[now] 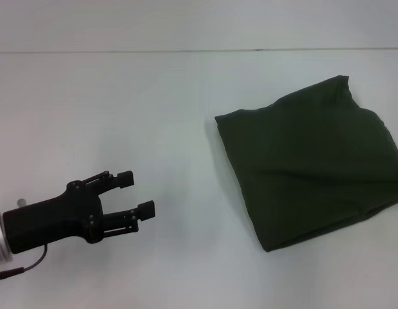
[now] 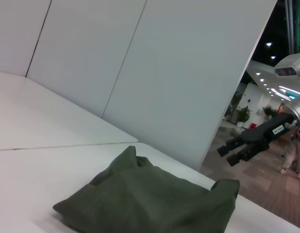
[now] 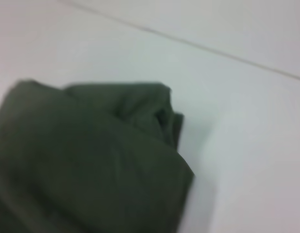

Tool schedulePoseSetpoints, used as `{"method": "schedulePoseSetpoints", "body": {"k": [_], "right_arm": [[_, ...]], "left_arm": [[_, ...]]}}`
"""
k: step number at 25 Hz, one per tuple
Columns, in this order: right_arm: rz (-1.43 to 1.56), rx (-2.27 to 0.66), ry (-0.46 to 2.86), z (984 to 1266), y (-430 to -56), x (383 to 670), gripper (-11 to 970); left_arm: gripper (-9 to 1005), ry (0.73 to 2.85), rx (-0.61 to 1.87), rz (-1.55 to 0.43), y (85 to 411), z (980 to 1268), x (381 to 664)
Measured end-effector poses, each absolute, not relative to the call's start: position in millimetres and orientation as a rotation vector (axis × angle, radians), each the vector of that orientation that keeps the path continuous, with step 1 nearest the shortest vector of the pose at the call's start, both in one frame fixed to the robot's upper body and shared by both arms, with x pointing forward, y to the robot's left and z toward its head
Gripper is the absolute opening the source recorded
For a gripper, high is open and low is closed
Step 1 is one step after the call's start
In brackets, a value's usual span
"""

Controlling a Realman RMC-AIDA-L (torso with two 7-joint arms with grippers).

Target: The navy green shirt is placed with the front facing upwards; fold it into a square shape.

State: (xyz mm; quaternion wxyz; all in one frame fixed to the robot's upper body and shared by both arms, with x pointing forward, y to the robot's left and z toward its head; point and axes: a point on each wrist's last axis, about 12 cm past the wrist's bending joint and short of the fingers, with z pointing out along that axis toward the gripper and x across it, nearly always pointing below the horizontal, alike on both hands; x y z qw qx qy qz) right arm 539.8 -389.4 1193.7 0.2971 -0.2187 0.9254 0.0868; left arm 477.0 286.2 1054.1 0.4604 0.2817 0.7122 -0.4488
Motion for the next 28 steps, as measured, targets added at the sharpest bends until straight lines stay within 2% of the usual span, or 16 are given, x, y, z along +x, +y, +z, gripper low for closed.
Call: {"method": "schedulePoseSetpoints", "body": {"k": [11,17,28], "right_arm": [[0.487,-0.394,2.426,1140,-386,552,927],[0.549,-0.327,2.35,1129,-379,561,926],[0.536,-0.27,2.378,1126,-373,574,924]], "left_arm": [[899,1.743,0.686,-1.107,285,1055,479],[899,1.739,0.704,-1.115,283,1056,480],[899,1.723,0.931,-1.162,276,1065,478]]}}
